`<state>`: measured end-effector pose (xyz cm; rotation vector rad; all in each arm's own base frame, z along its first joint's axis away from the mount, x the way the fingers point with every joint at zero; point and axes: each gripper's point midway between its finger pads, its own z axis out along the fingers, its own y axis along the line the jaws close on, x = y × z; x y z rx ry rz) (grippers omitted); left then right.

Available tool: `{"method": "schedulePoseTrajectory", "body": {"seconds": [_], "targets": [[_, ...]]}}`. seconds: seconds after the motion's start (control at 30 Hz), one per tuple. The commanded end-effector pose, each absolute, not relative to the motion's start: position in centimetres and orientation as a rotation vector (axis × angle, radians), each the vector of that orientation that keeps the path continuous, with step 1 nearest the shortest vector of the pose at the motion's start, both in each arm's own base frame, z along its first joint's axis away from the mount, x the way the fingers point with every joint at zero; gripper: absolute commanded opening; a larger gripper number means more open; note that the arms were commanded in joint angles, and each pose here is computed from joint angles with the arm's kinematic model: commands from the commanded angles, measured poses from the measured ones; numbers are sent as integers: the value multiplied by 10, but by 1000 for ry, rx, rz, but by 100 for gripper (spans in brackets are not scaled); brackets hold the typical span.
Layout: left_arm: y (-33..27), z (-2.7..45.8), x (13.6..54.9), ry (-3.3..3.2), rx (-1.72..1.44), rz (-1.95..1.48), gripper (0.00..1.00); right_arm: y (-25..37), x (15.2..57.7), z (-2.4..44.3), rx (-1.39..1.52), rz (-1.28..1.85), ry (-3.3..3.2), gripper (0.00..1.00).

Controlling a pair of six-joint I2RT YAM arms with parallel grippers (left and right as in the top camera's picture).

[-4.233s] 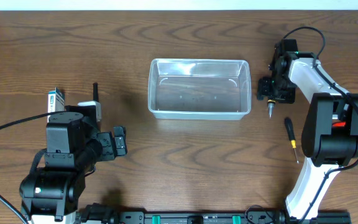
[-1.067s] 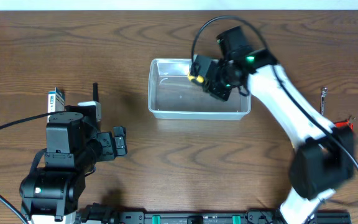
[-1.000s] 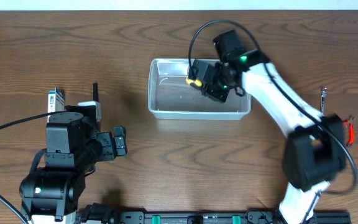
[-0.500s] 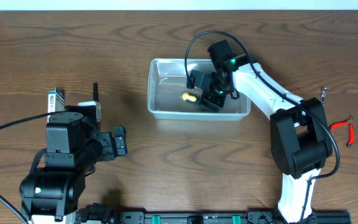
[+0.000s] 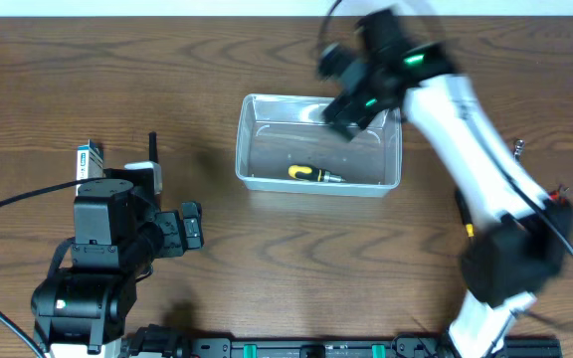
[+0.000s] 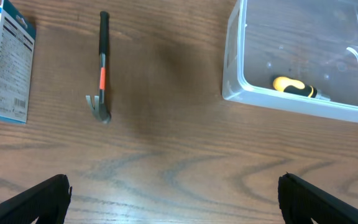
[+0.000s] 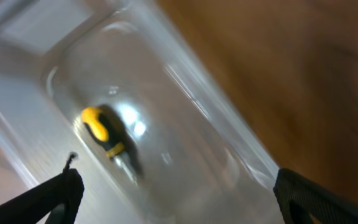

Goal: Pack container
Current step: 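Move the right gripper back over the small black screwdriver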

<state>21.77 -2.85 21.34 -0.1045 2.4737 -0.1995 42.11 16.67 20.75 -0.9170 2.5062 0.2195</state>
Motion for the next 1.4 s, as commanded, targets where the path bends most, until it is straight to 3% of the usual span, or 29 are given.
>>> {"method": "schedulePoseTrajectory", "body": {"seconds": [0.0, 0.27, 0.53, 0.73, 1.0, 1.37], "targets": [[-27, 221, 219, 2453, -115, -195, 98, 78, 405, 274, -236, 60, 2583, 99], [-28, 225, 223, 2430, -113, -198, 98, -16, 314, 294, 288, 17, 2739, 99], [-28, 226, 224, 2423, -113, -199, 98, -1, 224, 302, 358, 139, 2776, 99], [-28, 226, 224, 2423, -113, -199, 98, 7, 165, 267, 418, 189, 2755, 99], [-28, 226, 224, 2424, -113, -199, 98, 4, 185, 186, 369, 174, 2754, 99], [-28, 225, 223, 2430, -113, -198, 98, -34, 241, 83, 143, -111, 2890, 99]]}}
